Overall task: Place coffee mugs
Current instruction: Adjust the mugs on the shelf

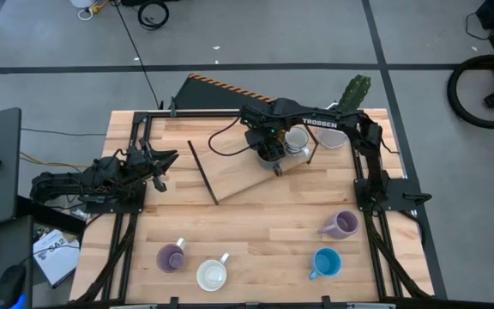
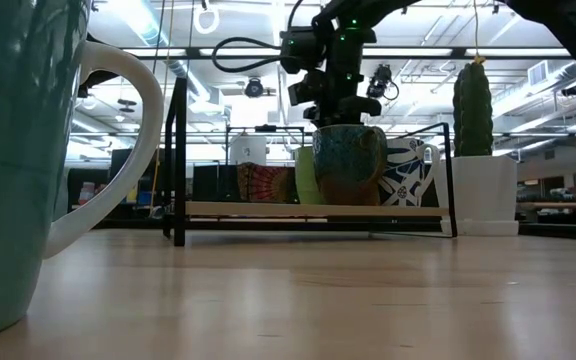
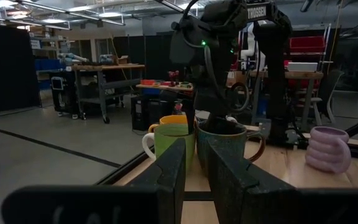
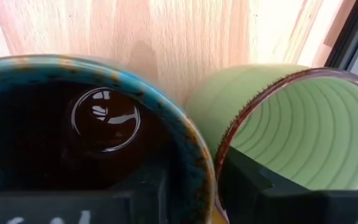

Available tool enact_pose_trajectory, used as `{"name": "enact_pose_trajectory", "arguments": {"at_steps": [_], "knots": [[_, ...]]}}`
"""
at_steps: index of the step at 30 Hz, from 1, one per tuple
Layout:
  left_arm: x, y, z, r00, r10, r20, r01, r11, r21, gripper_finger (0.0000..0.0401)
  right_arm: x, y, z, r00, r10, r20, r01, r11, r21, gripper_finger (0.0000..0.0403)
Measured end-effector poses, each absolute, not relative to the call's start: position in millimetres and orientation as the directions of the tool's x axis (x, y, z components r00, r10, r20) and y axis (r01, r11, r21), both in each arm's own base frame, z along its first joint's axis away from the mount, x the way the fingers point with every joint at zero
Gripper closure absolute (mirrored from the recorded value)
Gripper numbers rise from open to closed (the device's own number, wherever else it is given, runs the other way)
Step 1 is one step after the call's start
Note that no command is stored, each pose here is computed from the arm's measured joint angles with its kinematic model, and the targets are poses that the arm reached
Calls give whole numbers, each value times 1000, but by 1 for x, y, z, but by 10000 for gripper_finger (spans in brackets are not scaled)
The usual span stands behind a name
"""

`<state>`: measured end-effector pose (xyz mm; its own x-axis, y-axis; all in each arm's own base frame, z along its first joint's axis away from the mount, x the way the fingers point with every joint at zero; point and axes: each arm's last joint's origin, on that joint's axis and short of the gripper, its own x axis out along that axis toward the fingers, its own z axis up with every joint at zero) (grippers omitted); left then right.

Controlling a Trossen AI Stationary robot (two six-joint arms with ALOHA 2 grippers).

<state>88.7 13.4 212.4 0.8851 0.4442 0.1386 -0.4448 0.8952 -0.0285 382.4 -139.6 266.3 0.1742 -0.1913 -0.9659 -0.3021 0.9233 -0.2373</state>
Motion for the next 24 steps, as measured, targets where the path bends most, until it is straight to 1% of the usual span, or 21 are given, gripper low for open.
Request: {"name": "enact_pose_trajectory", "arguments": {"at_steps": [5, 9, 19, 24], "knots": [[89, 13, 212, 885, 444, 139, -445, 895, -29, 333, 382, -140, 266, 174, -191, -966, -306, 922, -237, 304], [89, 13, 212, 885, 444, 139, -445, 895, -28, 333, 383, -140, 266, 178, -189, -966, -295, 926, -236, 304], [89, 13, 212, 885, 445, 139, -445, 895, -28, 333, 382, -138, 268, 166, -196, -966, -246, 941, -233, 266], [89, 13, 212, 885, 444, 139, -445, 895, -28, 333, 383, -133, 292, 183, -199, -963, -199, 952, -235, 249]]}}
